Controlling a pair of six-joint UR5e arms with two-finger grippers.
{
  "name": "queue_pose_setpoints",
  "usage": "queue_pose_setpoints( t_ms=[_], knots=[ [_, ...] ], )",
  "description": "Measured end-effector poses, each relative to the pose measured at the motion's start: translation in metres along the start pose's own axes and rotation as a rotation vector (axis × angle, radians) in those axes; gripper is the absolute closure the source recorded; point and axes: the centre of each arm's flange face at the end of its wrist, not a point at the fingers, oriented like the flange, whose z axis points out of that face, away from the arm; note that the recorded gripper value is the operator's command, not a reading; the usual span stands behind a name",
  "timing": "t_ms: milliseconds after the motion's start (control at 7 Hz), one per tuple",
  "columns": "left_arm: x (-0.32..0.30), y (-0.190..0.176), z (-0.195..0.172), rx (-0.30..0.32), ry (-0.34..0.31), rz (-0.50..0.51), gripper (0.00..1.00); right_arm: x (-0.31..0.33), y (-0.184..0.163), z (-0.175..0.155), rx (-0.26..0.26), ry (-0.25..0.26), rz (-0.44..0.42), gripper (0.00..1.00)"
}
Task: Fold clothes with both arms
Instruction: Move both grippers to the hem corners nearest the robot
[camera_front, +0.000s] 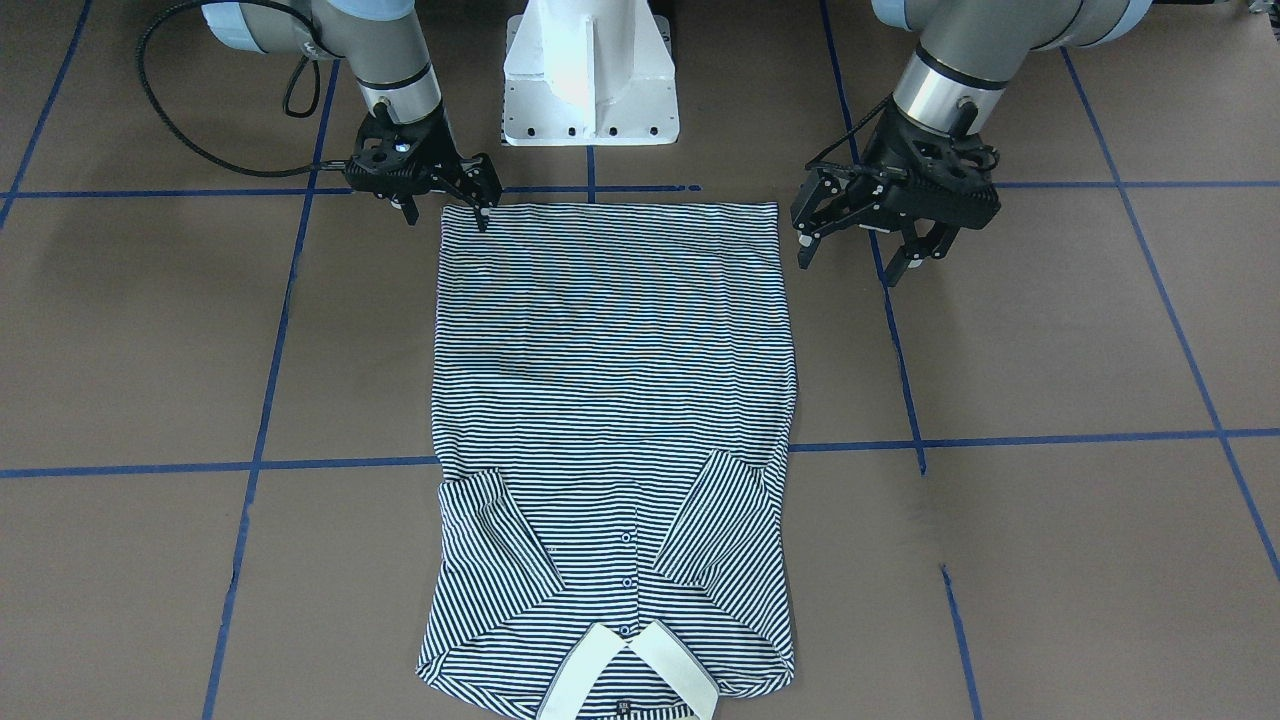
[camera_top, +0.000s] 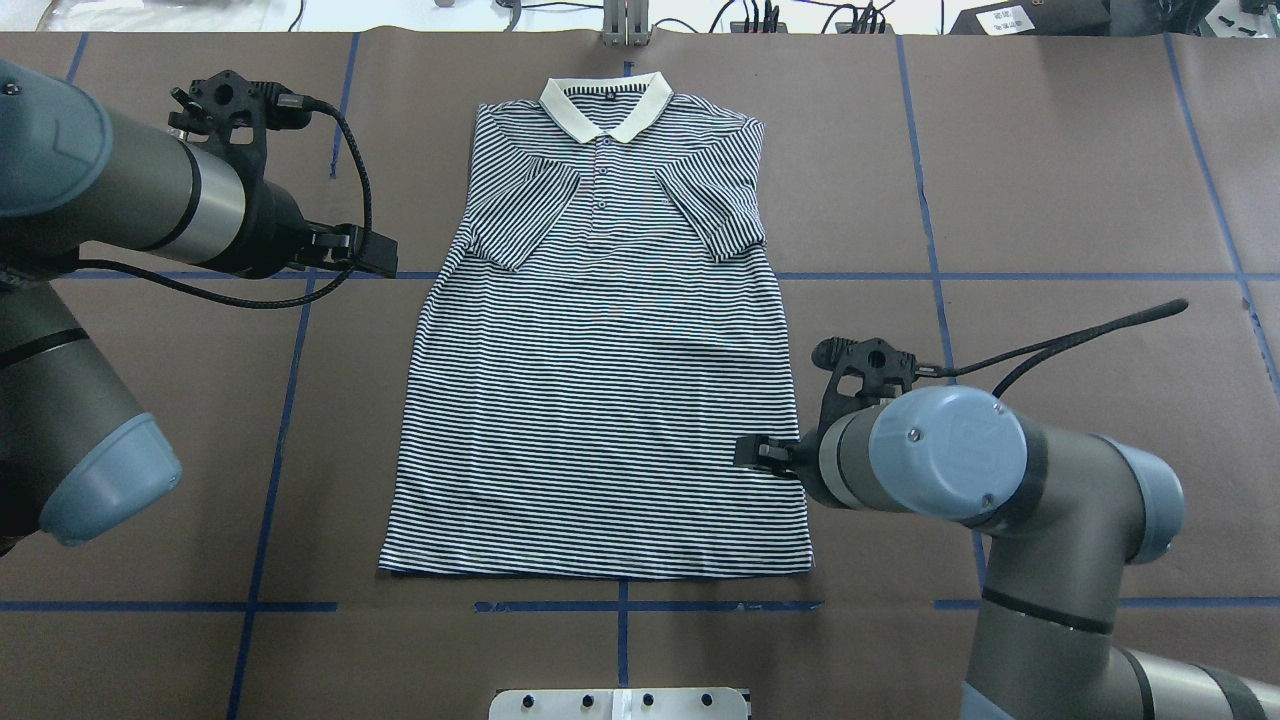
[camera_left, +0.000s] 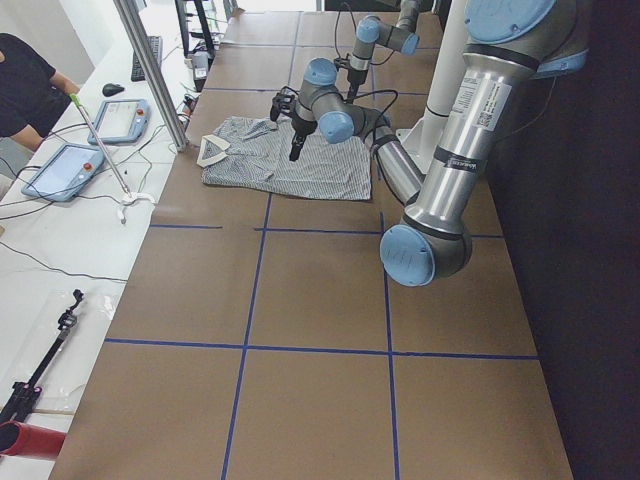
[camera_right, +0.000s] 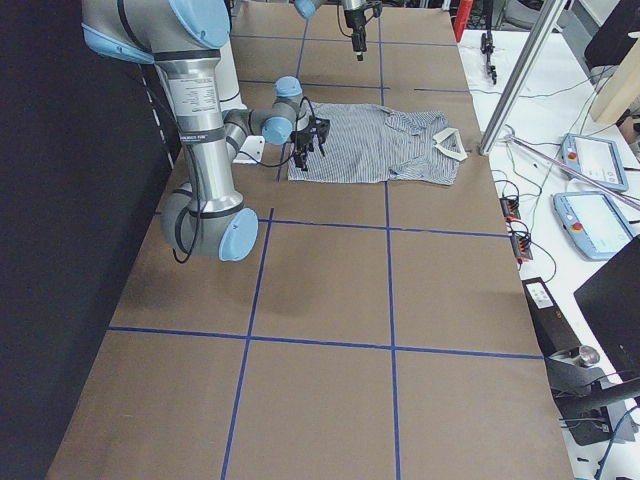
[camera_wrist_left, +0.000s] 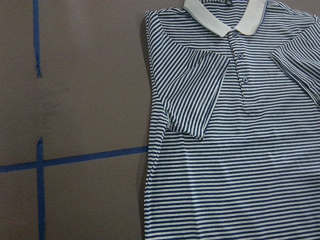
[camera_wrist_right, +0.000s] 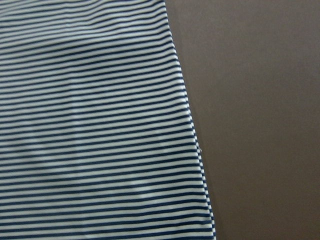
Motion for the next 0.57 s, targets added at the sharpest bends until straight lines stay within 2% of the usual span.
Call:
queue_pose_setpoints(
  t_ms=[286,571],
  knots=[
    [0.004,-0.001,-0.003,0.005,0.008,0.003,0.0,0.0,0.031,0.027,-0.025,0.042,-0.031,0.0],
    [0.008,-0.003,-0.007,0.011,0.015,0.006,0.0,0.001,0.044,0.041,-0.042,0.066,-0.041,0.02]
  ],
)
